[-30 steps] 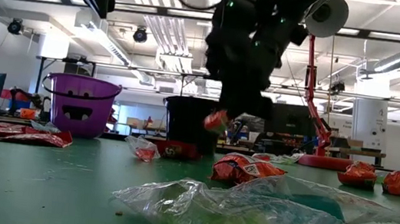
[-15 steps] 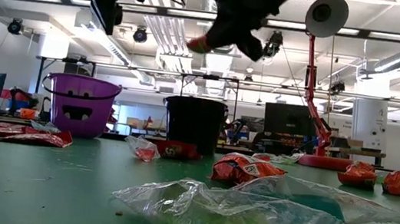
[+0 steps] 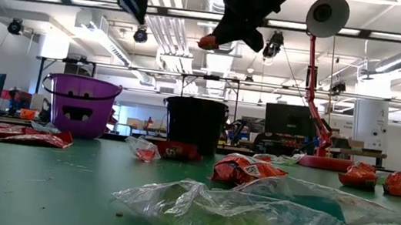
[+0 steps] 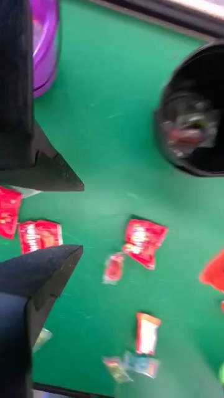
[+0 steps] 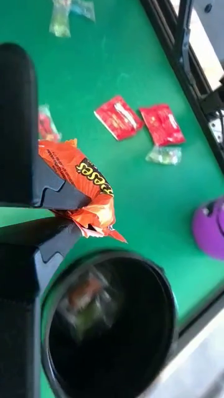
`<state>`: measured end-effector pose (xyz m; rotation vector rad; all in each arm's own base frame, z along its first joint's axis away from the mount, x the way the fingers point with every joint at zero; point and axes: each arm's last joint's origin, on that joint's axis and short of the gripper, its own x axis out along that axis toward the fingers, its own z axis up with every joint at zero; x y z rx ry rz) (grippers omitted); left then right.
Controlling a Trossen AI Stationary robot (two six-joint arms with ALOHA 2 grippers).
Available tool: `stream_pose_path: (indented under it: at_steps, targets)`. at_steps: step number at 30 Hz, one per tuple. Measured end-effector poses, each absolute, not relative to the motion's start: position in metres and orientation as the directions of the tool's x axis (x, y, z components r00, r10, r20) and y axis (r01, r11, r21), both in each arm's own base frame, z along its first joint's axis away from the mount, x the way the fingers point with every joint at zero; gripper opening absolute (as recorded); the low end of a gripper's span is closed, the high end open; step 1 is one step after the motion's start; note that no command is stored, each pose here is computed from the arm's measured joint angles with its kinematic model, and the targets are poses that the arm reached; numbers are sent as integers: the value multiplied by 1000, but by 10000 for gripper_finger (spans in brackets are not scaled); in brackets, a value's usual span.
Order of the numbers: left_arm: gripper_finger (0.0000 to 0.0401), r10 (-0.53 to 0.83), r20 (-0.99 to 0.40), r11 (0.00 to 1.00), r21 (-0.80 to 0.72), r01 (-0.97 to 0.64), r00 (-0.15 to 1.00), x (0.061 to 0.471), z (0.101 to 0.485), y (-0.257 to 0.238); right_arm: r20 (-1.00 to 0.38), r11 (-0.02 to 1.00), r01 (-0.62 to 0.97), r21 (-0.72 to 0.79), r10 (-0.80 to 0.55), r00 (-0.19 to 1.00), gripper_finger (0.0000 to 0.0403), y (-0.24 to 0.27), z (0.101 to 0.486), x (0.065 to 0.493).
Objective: Sort candy
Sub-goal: Put the orange chocolate bar into the purple bucket
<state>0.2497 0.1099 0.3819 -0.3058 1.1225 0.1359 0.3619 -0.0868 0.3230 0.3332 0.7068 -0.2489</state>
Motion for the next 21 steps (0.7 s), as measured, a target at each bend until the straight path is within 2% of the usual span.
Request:
stream_pose_path:
  at_steps: [5, 12, 21]
  targets:
    - [164, -1, -850, 951, -164, -262, 527, 262, 399, 115, -610, 938, 312, 151, -160, 776, 9, -104, 333, 358]
    - [168, 53, -769, 958, -140, -249, 637, 274, 404, 123, -555, 952, 302, 58, -221, 802, 9, -125, 348, 345]
    - [168, 92, -708, 955, -136, -262, 700, 292, 367, 136, -523, 947, 322, -7, -278, 806, 9, -148, 360, 326]
